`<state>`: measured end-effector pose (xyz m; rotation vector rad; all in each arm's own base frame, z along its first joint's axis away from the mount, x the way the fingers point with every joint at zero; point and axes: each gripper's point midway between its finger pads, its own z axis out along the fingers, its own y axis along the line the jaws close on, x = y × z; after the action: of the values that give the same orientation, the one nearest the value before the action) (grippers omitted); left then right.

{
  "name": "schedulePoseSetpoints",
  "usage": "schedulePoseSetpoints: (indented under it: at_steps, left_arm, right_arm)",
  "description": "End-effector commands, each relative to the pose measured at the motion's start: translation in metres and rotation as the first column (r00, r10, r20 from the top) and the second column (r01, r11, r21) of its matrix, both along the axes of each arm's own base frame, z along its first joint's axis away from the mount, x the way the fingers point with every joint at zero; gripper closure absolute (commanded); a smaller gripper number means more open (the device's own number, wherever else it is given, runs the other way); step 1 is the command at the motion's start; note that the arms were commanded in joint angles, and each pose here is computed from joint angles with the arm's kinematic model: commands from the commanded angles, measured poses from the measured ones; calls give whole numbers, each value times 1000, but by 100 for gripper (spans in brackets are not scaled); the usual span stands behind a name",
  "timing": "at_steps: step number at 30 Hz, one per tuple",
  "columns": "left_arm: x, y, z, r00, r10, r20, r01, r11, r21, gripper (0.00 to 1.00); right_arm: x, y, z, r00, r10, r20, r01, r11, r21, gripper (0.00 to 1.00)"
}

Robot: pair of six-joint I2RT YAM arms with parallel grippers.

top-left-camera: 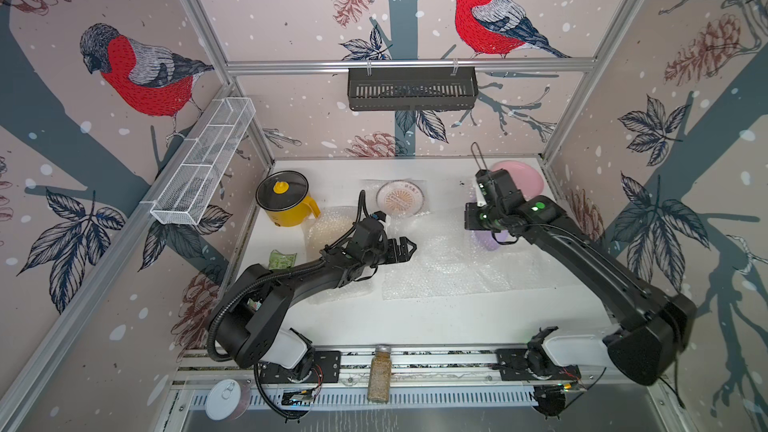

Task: Unpack dinner plates from bubble wrap
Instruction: Unwrap the bubble wrap.

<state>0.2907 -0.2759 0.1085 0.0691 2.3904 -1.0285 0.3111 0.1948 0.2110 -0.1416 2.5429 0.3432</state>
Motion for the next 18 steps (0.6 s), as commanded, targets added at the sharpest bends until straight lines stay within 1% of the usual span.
schedulePoseSetpoints:
  at_steps: [1, 3, 5, 9, 11, 15, 18]
  left_arm:
    - [0, 0, 21, 1000, -5, 25, 5, 1000, -24, 3]
    - [-1, 3, 29, 999, 9, 36, -8, 1000, -29, 3]
    - [-2, 8, 34, 999, 27, 46, -26, 999, -24, 2]
    - [-4, 27, 30, 994, 97, 52, -98, 995, 16, 2]
    - [-5, 33, 28, 992, 114, 51, -115, 993, 31, 3]
    - [-9, 43, 24, 989, 138, 49, -140, 990, 37, 2]
    - [-12, 45, 23, 989, 138, 47, -139, 989, 38, 3]
  right_arm:
    - [17, 17, -20, 1000, -9, -6, 9, 999, -36, 94]
    - [22, 28, -47, 998, 0, -59, -5, 996, -84, 92]
    - [26, 36, -67, 996, 8, -88, -19, 992, -126, 92]
    - [33, 53, -98, 991, 17, -130, -40, 983, -177, 92]
    - [35, 59, -111, 990, 12, -139, -41, 977, -208, 91]
    - [36, 70, -143, 983, 7, -184, -50, 972, -228, 84]
    - [35, 81, -157, 978, 19, -206, -64, 975, -212, 76]
